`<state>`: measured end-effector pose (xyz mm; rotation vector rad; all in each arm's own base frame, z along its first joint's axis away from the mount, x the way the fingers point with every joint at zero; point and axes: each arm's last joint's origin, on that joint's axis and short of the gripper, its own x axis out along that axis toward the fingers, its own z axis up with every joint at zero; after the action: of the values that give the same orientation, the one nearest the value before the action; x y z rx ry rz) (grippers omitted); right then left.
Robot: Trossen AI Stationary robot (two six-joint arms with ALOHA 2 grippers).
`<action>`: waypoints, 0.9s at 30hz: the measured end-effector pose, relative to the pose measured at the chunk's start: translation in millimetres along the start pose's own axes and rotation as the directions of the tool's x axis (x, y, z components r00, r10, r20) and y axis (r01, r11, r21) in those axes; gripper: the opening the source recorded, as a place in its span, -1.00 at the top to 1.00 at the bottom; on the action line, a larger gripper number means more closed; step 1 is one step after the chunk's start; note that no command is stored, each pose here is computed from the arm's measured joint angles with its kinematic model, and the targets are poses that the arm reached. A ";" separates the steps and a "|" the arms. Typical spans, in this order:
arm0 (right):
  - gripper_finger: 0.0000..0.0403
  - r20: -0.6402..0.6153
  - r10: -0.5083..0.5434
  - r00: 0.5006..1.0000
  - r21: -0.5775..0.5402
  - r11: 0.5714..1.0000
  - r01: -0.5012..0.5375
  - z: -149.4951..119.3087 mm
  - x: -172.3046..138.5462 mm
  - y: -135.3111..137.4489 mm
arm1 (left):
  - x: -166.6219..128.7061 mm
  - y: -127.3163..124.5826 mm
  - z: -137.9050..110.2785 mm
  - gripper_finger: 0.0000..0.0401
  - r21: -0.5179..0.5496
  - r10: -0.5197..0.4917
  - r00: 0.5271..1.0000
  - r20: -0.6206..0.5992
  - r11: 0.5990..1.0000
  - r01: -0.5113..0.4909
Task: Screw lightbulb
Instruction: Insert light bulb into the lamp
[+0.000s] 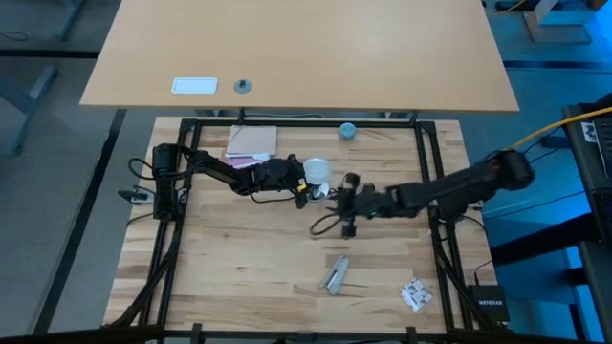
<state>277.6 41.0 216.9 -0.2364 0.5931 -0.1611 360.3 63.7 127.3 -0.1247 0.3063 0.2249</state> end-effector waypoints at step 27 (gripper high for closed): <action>0.39 -0.129 -0.289 0.948 -0.088 0.956 0.280 -68.7 109.9 27.4 | 0.0 -0.3 -0.1 0.23 0.000 -0.001 1.000 0.000 1.000 0.001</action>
<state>330.6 31.5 95.8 -0.3799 0.7043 -0.4406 360.3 63.4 127.3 -0.1248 0.3063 0.2238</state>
